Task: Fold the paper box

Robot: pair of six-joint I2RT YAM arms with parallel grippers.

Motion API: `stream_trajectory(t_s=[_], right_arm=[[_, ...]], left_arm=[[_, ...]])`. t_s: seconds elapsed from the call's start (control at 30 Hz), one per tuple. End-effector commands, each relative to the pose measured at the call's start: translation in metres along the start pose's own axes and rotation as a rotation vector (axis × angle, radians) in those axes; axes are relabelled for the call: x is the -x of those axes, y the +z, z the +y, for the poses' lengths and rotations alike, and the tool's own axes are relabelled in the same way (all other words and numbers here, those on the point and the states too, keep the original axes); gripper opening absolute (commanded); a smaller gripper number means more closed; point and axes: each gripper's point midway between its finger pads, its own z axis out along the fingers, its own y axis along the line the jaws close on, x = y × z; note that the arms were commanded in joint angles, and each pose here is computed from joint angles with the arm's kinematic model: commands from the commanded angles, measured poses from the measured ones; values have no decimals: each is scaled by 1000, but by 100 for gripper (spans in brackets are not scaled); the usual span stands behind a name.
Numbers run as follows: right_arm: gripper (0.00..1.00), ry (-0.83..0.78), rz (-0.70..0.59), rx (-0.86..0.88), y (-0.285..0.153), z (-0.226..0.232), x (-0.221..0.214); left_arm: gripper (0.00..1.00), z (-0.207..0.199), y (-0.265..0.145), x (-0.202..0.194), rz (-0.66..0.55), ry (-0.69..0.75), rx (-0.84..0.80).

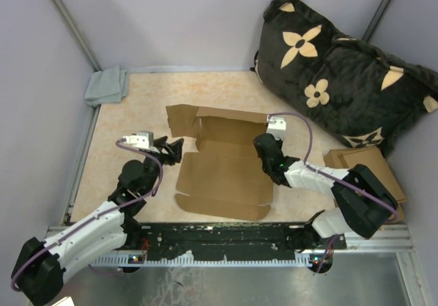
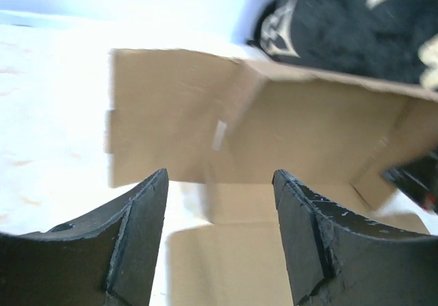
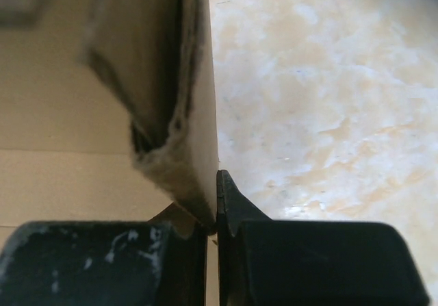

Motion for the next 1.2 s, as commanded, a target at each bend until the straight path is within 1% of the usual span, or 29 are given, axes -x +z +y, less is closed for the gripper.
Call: stream_trajectory(t_s=[0.0, 0.03, 0.1, 0.2, 0.27, 0.37, 0.43, 0.53, 0.63, 0.73, 0.9, 0.97, 1.07, 1.17], right_arm=[[0, -18, 5, 11, -6, -23, 8], [0, -23, 9, 19, -6, -25, 8], [0, -39, 17, 33, -8, -29, 10], [0, -59, 34, 52, -10, -31, 8], [0, -57, 48, 68, -11, -31, 5], [0, -54, 59, 107, -13, -27, 1], [0, -50, 64, 143, -16, -22, 0], [0, -56, 68, 197, -20, -15, 0], [1, -64, 69, 225, -24, -13, 3], [1, -72, 75, 234, -26, -14, 5], [2, -84, 90, 238, -27, -17, 7], [2, -90, 94, 233, -27, -17, 8], [3, -87, 95, 233, -26, -17, 13], [3, -84, 90, 241, -26, -16, 16]], left_arm=[[69, 57, 0, 29, -88, -14, 367], [68, 69, 0, 34, -102, -15, 442], [67, 83, 5, 43, -117, -9, 510], [70, 99, 25, 54, -120, -40, 531], [70, 117, 37, 55, -102, -99, 546], [70, 148, 53, 53, -86, -138, 600], [70, 159, 65, 50, -84, -149, 593], [70, 165, 82, 40, -64, -126, 547], [68, 158, 91, 22, -44, -101, 463], [66, 146, 88, 2, -21, -118, 367], [62, 117, 58, -20, -22, -158, 212], [61, 102, 46, -28, 3, -152, 130], [60, 79, 32, -30, 19, -160, 16], [61, 56, 18, -29, 22, -153, -100]])
